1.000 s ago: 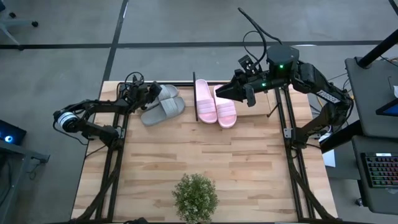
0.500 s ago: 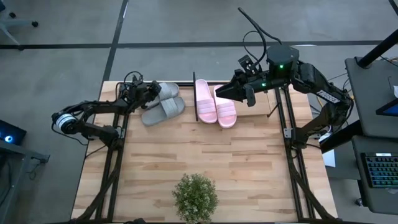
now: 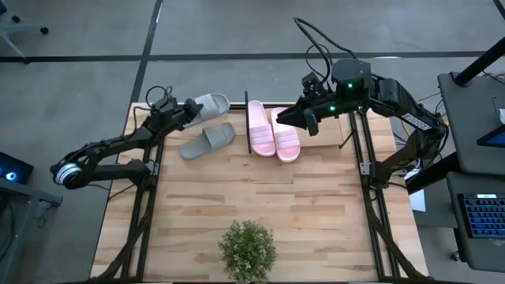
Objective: Pick and place slides into the shelf
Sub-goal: Put the top gray slipper on the shelf
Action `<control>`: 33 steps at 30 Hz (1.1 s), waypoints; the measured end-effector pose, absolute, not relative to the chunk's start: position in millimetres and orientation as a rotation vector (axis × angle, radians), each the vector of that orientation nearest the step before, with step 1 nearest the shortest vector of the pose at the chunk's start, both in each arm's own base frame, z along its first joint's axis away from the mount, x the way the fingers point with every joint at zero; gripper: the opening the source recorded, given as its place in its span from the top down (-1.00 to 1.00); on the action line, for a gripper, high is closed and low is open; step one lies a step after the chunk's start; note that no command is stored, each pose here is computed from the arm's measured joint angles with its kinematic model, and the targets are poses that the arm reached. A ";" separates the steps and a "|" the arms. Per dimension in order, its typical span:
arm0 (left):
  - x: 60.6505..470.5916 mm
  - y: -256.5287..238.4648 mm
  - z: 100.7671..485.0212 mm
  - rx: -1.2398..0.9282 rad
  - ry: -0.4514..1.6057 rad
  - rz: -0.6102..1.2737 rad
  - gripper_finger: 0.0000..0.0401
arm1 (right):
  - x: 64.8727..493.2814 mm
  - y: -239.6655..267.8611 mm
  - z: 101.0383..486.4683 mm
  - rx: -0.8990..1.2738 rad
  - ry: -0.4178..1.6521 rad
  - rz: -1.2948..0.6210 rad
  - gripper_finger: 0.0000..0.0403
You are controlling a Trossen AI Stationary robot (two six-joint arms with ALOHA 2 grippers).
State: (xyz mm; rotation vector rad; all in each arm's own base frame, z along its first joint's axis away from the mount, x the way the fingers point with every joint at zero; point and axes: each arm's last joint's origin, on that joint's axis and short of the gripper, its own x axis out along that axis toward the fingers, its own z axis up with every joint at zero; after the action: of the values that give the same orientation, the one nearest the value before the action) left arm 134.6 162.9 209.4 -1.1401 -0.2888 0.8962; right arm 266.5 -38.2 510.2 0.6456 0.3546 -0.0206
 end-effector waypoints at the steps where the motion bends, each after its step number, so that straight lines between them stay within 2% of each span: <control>1: 133.2 160.8 212.9 -1.134 -0.296 0.881 1.00 | 266.3 -39.1 510.3 0.644 0.353 -0.024 0.30; 6: 128.2 150.3 230.8 -1.105 -0.269 0.771 1.00 | 264.7 -44.8 509.6 0.646 0.354 -0.046 0.30; 12: 129.1 142.3 265.3 -1.062 -0.128 0.594 1.00 | 261.2 -51.6 505.6 0.657 0.393 -0.074 0.30; 24: 131.2 133.0 345.8 -0.902 -0.021 0.301 1.00 | 246.4 -75.0 495.7 0.644 0.487 -0.185 0.30; 33: 149.5 120.2 364.2 -0.890 0.091 0.080 1.00 | 240.3 -87.8 493.1 0.668 0.509 -0.179 0.30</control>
State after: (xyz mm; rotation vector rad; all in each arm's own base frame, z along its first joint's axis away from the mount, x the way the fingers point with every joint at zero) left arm 149.5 120.2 364.2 -0.8898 0.0908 0.0798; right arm 240.3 -87.8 493.1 0.6682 0.5094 -0.1795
